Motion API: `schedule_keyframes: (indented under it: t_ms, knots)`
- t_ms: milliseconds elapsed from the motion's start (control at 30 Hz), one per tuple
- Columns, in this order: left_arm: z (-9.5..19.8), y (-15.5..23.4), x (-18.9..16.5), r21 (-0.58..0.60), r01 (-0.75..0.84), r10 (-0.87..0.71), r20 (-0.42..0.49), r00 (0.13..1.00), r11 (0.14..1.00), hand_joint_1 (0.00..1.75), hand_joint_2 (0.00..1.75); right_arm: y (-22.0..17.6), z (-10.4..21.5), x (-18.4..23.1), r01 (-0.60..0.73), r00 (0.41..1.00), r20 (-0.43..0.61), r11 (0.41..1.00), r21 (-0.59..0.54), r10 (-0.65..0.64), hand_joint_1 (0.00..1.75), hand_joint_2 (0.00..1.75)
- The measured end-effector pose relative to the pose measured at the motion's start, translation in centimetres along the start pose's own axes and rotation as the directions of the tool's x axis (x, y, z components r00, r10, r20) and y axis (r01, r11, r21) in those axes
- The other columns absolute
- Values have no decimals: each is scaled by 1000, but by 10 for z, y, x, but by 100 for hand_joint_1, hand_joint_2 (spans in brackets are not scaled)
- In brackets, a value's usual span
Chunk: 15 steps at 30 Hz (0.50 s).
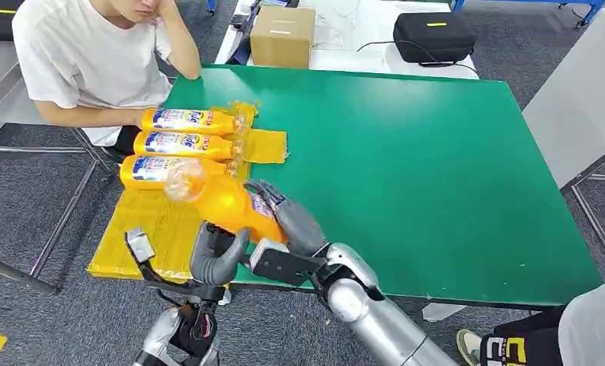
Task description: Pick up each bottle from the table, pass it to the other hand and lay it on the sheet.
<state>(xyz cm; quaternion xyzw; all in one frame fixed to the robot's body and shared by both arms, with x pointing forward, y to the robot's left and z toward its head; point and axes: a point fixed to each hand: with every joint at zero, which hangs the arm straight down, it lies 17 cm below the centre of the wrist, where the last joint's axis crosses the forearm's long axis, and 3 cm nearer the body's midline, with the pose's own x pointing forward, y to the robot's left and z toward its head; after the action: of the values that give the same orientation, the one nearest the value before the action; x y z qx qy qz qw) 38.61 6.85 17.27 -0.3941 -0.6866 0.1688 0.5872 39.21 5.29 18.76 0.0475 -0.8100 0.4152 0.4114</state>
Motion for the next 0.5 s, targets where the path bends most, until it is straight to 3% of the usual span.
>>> schedule_keyframes:
  t_ms: [267, 500]
  knots:
    - [-3, 36, 8, 123, 122, -123, 2, 992, 985, 175, 175, -28, 13, 6, 17, 1000, 11, 986, -163, -15, 0, 0]
    - [-4, 47, 14, 151, 153, -156, 10, 988, 977, 175, 175, -39, 16, 5, 20, 1000, 9, 979, -203, -18, 0, 0]
